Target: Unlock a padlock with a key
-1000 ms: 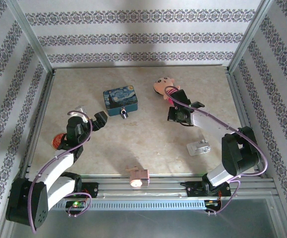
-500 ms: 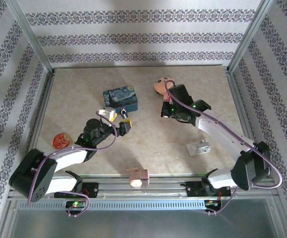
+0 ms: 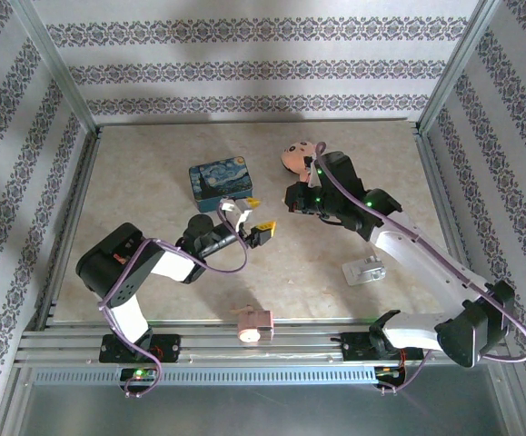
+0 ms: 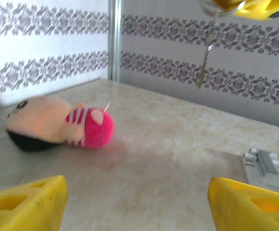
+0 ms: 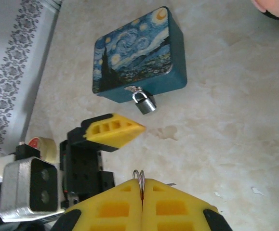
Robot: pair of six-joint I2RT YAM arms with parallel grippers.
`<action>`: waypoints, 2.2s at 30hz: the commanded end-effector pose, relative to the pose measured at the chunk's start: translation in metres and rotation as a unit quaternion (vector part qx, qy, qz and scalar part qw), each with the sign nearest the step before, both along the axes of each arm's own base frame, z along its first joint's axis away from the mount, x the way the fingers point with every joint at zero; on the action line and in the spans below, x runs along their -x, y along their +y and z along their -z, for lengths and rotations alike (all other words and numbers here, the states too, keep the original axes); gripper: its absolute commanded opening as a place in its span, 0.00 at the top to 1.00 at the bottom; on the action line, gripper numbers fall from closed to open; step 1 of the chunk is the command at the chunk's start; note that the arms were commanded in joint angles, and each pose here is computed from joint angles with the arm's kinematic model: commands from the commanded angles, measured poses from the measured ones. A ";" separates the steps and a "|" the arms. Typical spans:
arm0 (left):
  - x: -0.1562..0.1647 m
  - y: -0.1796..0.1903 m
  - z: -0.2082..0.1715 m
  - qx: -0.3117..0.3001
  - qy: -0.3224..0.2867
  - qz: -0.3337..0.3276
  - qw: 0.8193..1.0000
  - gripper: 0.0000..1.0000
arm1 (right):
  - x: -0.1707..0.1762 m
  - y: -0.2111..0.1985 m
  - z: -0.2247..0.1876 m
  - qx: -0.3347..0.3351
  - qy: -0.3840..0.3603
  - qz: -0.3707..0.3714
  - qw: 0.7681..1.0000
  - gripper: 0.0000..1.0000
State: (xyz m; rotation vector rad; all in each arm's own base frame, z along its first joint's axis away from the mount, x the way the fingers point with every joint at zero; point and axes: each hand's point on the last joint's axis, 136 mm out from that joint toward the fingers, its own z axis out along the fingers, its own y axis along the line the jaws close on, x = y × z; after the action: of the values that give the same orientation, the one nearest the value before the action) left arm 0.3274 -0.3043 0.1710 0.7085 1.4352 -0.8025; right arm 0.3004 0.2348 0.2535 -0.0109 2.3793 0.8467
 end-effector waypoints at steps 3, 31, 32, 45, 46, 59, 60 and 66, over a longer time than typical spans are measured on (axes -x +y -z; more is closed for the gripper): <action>0.009 -0.021 -0.036 0.015 -0.093 0.030 0.995 0.24 | 0.005 0.006 -0.015 -0.028 -0.013 -0.006 1.000 1.00; -0.006 -0.038 -0.057 0.036 -0.106 0.039 0.993 0.65 | 0.006 0.012 -0.003 -0.032 -0.002 -0.014 0.999 1.00; -0.007 -0.038 -0.058 0.037 -0.105 0.038 0.993 0.68 | 0.005 0.012 -0.003 -0.033 -0.002 -0.014 0.999 1.00; -0.007 -0.037 -0.055 0.030 -0.101 0.036 0.994 0.87 | 0.004 0.014 0.002 -0.031 0.005 -0.014 0.999 1.00; -0.006 -0.037 -0.055 0.031 -0.100 0.036 0.994 0.89 | 0.003 0.013 0.002 -0.030 0.005 -0.014 0.999 1.00; 0.010 -0.019 -0.047 -0.005 -0.048 0.036 0.998 1.00 | -0.001 0.006 0.001 -0.010 -0.008 -0.021 1.000 0.93; 0.012 -0.016 -0.043 -0.023 -0.025 0.040 0.999 1.00 | -0.001 0.003 -0.002 -0.002 -0.015 -0.028 0.999 0.88; 0.049 0.021 -0.012 -0.213 0.087 0.065 0.971 1.00 | 0.020 -0.001 -0.030 0.031 -0.105 -0.113 0.988 0.70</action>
State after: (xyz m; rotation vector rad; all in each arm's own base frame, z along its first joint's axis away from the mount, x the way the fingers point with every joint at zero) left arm 0.3018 -0.3052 0.2287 0.8981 1.4895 -0.7445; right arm 0.2948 0.2352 0.2530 -0.1794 2.3490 0.8381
